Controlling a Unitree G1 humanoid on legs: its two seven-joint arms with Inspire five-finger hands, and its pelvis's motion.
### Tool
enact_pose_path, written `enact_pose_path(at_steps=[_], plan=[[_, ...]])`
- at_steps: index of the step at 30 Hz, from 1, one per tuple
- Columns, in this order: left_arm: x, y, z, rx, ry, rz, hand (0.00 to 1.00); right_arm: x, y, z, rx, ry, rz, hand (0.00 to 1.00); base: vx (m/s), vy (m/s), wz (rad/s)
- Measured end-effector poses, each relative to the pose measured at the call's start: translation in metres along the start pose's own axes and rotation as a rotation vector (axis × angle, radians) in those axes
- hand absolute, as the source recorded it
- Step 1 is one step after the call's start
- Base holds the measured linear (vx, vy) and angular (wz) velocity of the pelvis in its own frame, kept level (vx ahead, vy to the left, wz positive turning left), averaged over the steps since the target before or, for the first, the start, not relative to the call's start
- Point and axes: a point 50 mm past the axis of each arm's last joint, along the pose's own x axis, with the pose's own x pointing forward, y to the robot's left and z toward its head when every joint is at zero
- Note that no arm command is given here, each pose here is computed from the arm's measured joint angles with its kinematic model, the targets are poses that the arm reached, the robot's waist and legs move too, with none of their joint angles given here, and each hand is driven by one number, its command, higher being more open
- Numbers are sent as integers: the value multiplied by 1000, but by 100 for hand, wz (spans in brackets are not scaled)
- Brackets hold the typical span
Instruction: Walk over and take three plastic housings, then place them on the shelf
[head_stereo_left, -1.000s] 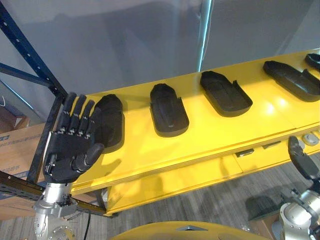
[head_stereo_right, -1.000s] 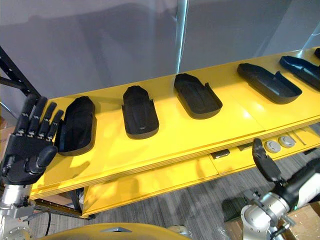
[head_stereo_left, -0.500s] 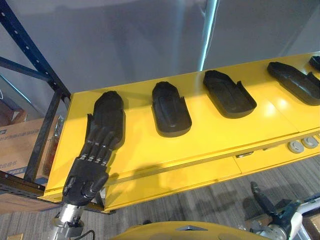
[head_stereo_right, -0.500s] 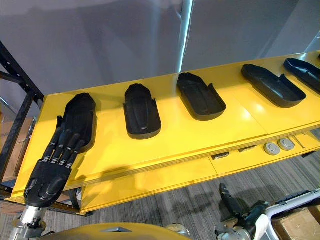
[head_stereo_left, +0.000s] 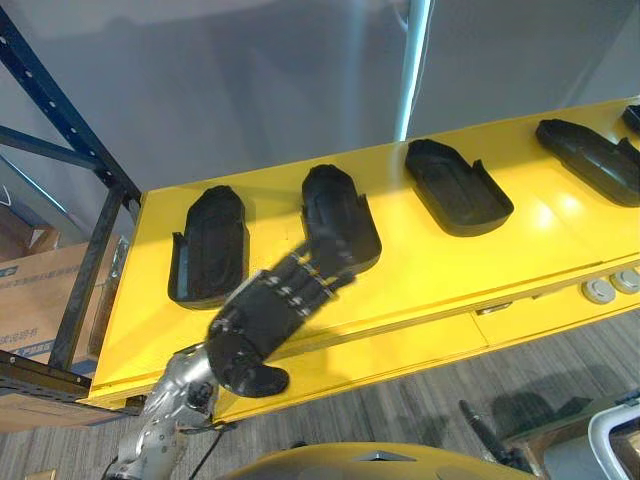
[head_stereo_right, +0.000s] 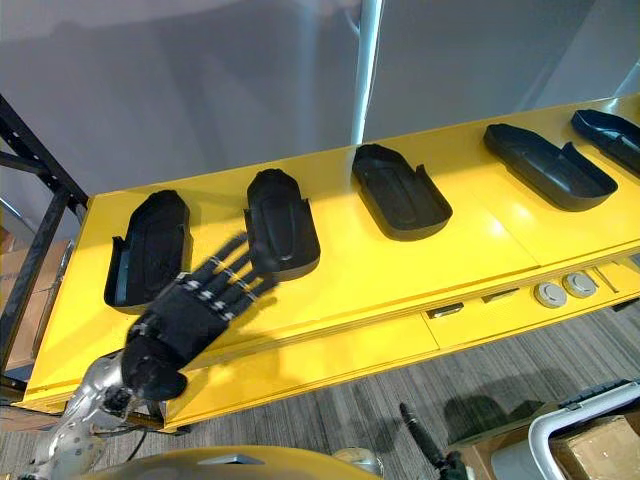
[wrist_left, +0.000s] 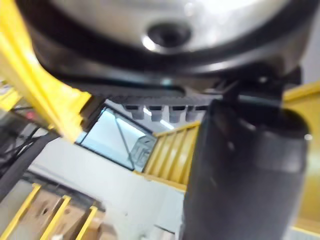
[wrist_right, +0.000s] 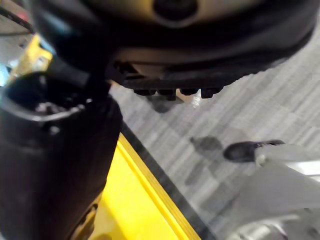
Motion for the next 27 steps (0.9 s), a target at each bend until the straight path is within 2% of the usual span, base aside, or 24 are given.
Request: enact_pose_path(at_steps=[4,8,10,13,15,18,19,21,23,25,27], plan=[[1,-3,-32,-141,187,-15,100,0,7,-5,1,53,56,100,0,0,0],[-13,-6,-82,-310,441,9,100,2,17,-1,-29,60,97,100,0,0,0],[-16,-9,-93,-367,482,19,100,3,22,1,-42,58,113,100,0,0,0],[-21,-5,-106,-373,534,88,100,4,28,6,-50,48,136,100,12,1,0],[-31,2,-120,-368,616,195,100,4,33,9,-47,38,147,100,18,-2,-1],[-64,13,-140,-352,771,458,100,5,38,13,-45,20,164,100,20,-5,-3],[-73,22,-142,-292,763,609,100,5,39,15,-44,13,166,100,0,0,0],[-86,32,-142,-255,724,799,100,5,41,14,-42,17,169,100,-1,5,-2],[-116,39,-141,-189,723,1048,100,4,44,10,-36,25,175,100,0,0,0],[-142,39,-139,-139,769,1205,100,2,47,6,-30,42,178,100,0,0,0],[-171,30,-143,-142,799,1444,100,1,49,-2,-23,72,180,100,-47,20,5]])
